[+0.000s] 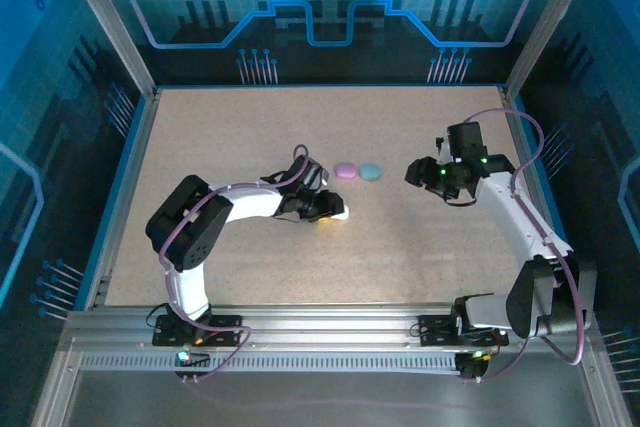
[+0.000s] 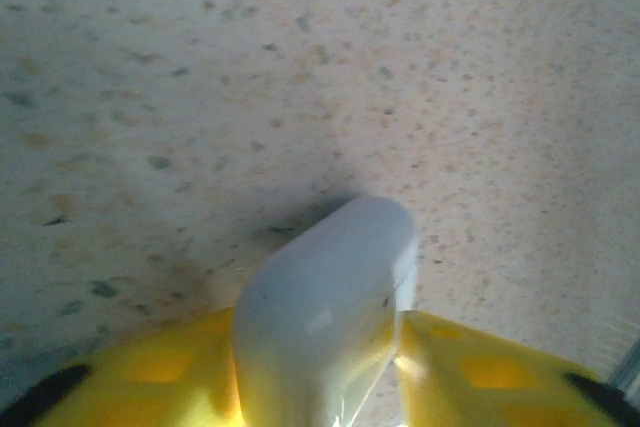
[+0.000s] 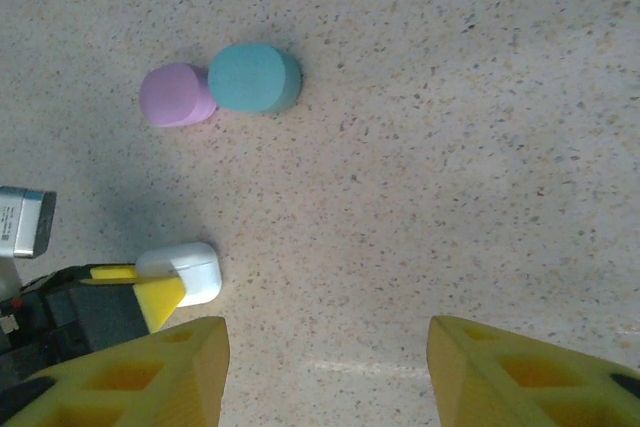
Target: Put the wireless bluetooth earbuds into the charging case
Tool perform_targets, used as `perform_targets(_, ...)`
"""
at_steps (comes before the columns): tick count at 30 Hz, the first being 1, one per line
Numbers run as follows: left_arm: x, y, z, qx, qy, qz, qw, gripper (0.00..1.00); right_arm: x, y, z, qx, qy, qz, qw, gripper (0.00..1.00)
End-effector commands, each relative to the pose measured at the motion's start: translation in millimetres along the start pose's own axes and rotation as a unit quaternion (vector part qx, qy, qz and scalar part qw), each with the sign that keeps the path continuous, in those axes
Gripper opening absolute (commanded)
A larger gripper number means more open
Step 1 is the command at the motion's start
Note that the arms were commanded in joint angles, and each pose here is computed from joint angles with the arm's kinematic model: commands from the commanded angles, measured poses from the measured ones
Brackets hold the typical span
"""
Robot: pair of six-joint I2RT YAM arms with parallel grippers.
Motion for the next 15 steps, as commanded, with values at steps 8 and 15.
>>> perform_targets(8, 17, -82, -29, -0.128, 0.079, -0.118, 0.982, 0.75, -65, -20, -51, -0.197, -0.07, 0.21, 0.955, 0.69)
perform_targets(15, 60, -197, -72, -0.335, 0.152, -0.271, 0.889, 0.97, -62, 40, -66, -0.27, -0.232, 0.181, 0.917, 0.7)
Point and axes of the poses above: each hand's point on the last joint's axis, 136 mm out from that joint toward the fingers, its own y axis out along the fingers, its own x axis along the line the jaws close on, z = x × y, the point moved 2 cm from there along -y, back along the fingers, and after that the axes turned 2 degrees about y, right-handed, at the moved point
